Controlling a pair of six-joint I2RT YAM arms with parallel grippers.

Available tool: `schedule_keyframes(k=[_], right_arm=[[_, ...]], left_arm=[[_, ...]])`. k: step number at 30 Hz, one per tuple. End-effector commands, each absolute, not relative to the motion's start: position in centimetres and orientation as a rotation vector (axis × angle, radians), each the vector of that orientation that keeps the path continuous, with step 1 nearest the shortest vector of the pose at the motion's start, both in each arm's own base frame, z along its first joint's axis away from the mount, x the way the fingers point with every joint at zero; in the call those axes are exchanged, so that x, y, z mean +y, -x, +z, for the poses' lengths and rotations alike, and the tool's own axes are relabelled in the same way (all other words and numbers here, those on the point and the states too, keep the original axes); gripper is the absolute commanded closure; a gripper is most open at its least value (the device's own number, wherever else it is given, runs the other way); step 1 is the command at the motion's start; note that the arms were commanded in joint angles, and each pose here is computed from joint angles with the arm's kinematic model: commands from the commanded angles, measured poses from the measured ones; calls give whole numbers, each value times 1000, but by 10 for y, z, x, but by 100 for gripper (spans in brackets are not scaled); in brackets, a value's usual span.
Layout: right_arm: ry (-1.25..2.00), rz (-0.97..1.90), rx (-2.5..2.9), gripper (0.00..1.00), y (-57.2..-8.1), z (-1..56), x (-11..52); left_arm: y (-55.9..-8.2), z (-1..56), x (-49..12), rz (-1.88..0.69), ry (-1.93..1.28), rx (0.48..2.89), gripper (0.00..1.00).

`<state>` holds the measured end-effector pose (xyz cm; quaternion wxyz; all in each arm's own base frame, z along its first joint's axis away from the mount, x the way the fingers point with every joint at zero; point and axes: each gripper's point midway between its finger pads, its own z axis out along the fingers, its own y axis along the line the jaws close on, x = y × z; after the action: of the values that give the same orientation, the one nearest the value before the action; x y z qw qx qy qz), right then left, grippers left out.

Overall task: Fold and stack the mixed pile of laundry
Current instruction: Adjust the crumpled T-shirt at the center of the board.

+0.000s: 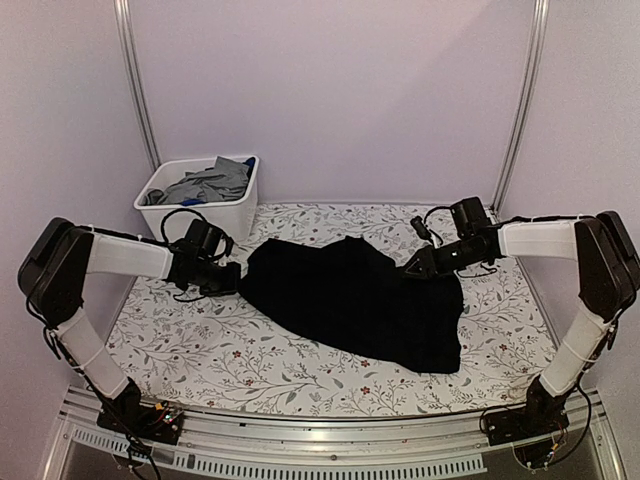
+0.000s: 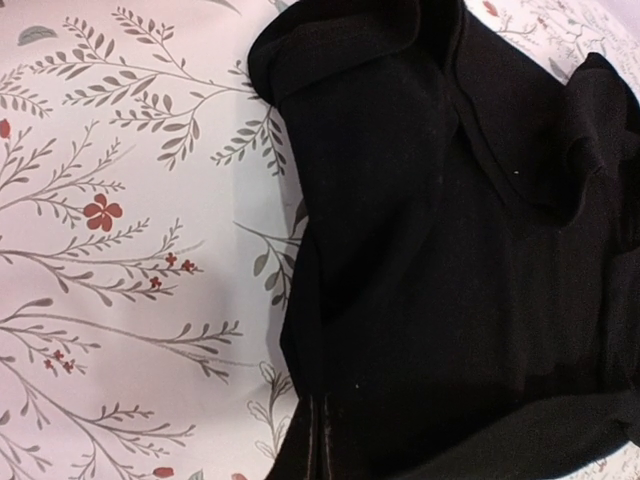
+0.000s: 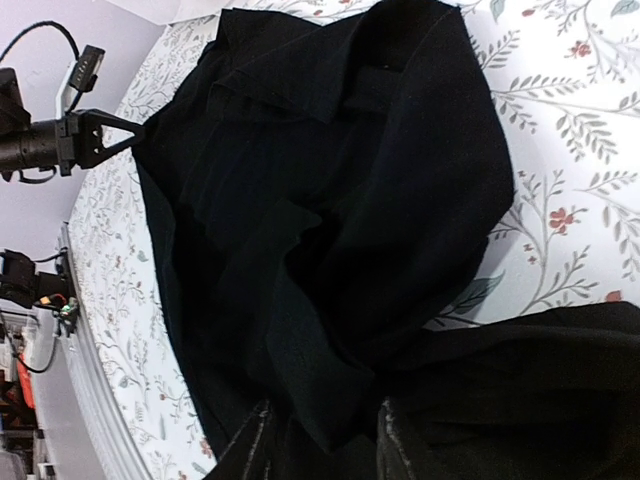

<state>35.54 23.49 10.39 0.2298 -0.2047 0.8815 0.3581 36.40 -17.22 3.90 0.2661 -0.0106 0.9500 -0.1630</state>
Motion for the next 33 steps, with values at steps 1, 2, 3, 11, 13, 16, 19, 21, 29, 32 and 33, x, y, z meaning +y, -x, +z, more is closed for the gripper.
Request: schedule_keyframes(k=[1,2,3,11,13,16,19,21,29,32,33], right_arm=[[661,1155,2360,78,-347,114,258],[682,1165,2358,83,-344,114,262],[706,1174,2354,86,-339,114,266],[808,1169,2369,99,-314,110,291],[837,1171,2352,100,-304,118,297],[919,1207,2324,100,-276,129,309],[1039,1253,2309,100,-238,132,323],[1119,1285,2306,100,-214,129,330],[1546,1364,2310,100,-98,94,370],[1564,1315,2306,94,-91,82,366],[1549,1281,2299,75,-94,81,364]], left_arm=[[-375,46,-172,-451,27,2535,100],[-375,47,-172,-450,27,2534,100],[-376,47,-172,-450,26,2533,100],[-375,46,-170,-443,27,2539,100],[-374,45,-170,-445,26,2540,100],[-374,44,-169,-441,31,2544,100],[-372,44,-169,-446,28,2544,100],[-372,43,-169,-446,27,2546,100],[-371,41,-169,-444,28,2551,100],[-370,42,-169,-447,27,2552,100],[-370,42,-169,-446,26,2551,100]])
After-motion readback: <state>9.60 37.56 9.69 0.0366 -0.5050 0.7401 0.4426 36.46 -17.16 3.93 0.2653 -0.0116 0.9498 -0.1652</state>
